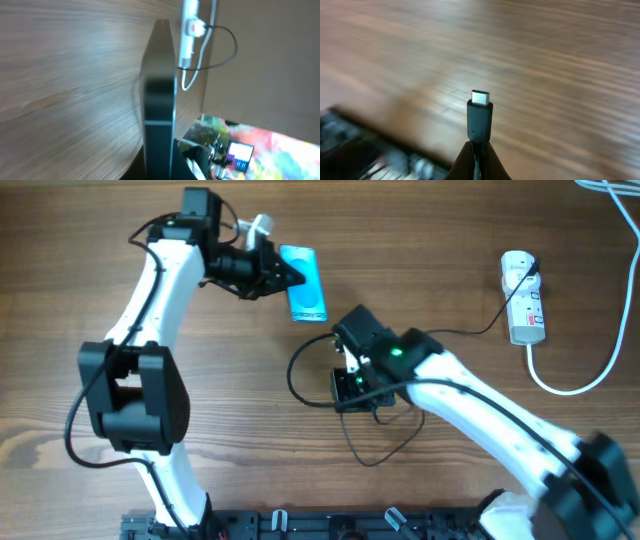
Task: Plug charger to phone and switch on socket
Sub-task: 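Lift the plug with the right gripper toward the phone's bottom edge, then push the plug into the phone's port, left gripper holding phone steady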
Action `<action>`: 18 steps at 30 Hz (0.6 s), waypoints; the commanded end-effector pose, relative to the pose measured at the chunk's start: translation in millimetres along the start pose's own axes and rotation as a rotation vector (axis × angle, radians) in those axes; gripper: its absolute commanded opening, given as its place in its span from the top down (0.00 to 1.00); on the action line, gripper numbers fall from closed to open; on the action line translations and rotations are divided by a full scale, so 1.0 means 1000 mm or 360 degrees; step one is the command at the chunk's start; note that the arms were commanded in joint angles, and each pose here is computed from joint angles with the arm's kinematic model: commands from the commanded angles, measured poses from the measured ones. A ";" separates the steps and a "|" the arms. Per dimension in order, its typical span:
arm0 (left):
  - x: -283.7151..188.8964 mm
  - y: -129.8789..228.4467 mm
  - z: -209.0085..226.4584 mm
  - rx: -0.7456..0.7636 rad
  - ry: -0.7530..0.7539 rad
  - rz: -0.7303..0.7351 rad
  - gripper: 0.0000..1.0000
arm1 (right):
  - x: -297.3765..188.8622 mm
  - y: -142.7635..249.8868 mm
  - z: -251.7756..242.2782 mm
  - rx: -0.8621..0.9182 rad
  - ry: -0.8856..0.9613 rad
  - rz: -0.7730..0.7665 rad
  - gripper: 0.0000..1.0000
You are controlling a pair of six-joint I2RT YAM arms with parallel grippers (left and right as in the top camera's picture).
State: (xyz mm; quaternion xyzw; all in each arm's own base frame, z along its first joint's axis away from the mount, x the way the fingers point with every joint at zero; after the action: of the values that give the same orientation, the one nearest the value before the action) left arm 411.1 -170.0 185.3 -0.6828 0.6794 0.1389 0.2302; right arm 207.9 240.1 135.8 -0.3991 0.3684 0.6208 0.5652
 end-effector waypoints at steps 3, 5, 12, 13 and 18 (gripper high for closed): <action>0.016 0.004 -0.052 0.0357 0.0114 0.0002 0.96 | -0.053 0.017 0.035 -0.0156 -0.0326 -0.0090 0.95; 0.020 0.006 -0.059 0.0388 0.0119 0.0012 0.96 | -0.062 0.017 0.039 -0.0182 -0.0358 -0.0144 0.95; 0.031 0.022 -0.084 0.0467 0.0147 0.0071 0.96 | -0.066 0.001 0.032 -0.0079 -0.0268 -0.0308 0.95; 0.031 0.025 -0.088 0.0484 0.0152 0.0075 0.96 | -0.066 -0.001 0.033 -0.0075 -0.0271 -0.0323 0.95; 0.024 0.033 -0.109 0.0556 0.0170 0.0062 0.96 | -0.068 -0.013 0.026 0.0041 -0.0196 -0.0438 0.95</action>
State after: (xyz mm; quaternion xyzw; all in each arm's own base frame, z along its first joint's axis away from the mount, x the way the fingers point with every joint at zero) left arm 379.2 -241.4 222.0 -0.6299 0.7216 0.0416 0.2843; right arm 208.6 241.3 202.2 -0.3903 0.2724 0.5997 0.6433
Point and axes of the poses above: each gripper's point midway between its finger pads, its own x axis out along the fingers, its own z axis along the line the jaws close on, y = z × x, the point moved 3 cm from there along -x, back along the fingers, and after that the axes turned 5 degrees about x, right-handed, at the moved point
